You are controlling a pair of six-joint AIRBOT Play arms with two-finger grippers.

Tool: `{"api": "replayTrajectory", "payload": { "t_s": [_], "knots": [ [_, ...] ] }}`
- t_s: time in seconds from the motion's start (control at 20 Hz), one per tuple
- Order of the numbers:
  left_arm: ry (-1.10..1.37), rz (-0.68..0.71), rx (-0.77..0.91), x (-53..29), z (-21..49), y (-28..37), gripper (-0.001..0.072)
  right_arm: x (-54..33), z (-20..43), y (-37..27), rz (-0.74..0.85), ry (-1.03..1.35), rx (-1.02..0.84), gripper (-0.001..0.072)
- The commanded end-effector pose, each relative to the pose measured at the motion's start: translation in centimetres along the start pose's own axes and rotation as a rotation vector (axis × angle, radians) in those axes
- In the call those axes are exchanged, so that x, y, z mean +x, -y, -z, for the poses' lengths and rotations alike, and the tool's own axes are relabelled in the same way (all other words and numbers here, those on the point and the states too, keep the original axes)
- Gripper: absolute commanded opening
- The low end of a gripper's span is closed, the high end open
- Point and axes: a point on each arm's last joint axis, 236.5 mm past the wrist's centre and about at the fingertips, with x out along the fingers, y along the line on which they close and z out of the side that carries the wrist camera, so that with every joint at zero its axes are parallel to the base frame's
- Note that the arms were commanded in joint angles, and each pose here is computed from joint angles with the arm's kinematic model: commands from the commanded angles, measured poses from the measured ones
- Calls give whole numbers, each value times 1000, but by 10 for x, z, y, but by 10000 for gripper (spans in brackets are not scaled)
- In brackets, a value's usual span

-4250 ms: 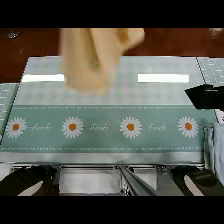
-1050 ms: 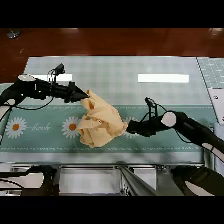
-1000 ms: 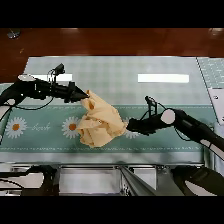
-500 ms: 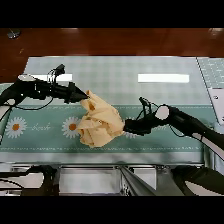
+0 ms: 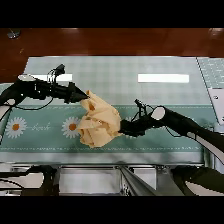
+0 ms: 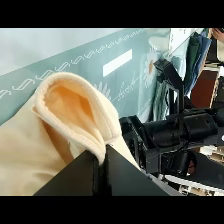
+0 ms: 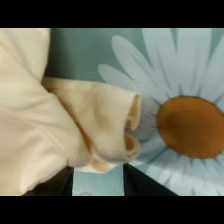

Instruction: Fold the shirts.

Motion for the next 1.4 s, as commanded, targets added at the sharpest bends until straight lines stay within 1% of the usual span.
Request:
{"api": "replayTrajectory", "payload": {
  "t_s": [0.0,0.3,0.4,0.55,0.65,0.7,0.8,0.85,0.95,1.05,1.15,1.25,1.35],
  "knots": [
    [0,0,5,0,0,0,31,1,-9,-14,-58,30,14,422],
    [3,-1,7,0,-1,0,31,16,-2,-32,-84,-5,-31,414],
    [4,-2,9,0,-1,-1,31,16,-6,-46,-98,7,-90,22],
    [40,-5,24,-11,-11,-1,31,-5,-19,-71,-129,41,-157,19],
    [116,11,65,-33,-31,16,31,-40,-38,-87,-120,104,-233,19],
    [193,54,100,-53,-48,40,31,-66,-53,-92,-97,157,-269,19],
    [381,158,211,-104,-85,108,30,-151,-102,-105,-39,364,-321,18],
    [468,155,322,-129,-95,145,30,-210,-126,-119,-36,508,-335,18],
    [648,78,542,-177,-107,216,30,-332,-145,-161,-97,766,-396,18],
    [826,-5,716,-227,-103,283,30,-436,-122,-202,-126,968,-519,18],
    [1007,-106,831,-283,-79,341,30,-517,-77,-225,-87,1148,-628,18],
    [1161,-204,918,-329,-43,381,30,-577,-20,-238,-72,1308,-714,18],
    [1306,-325,1016,-366,3,411,30,-613,30,-230,-37,1434,-741,19]
  ]
}}
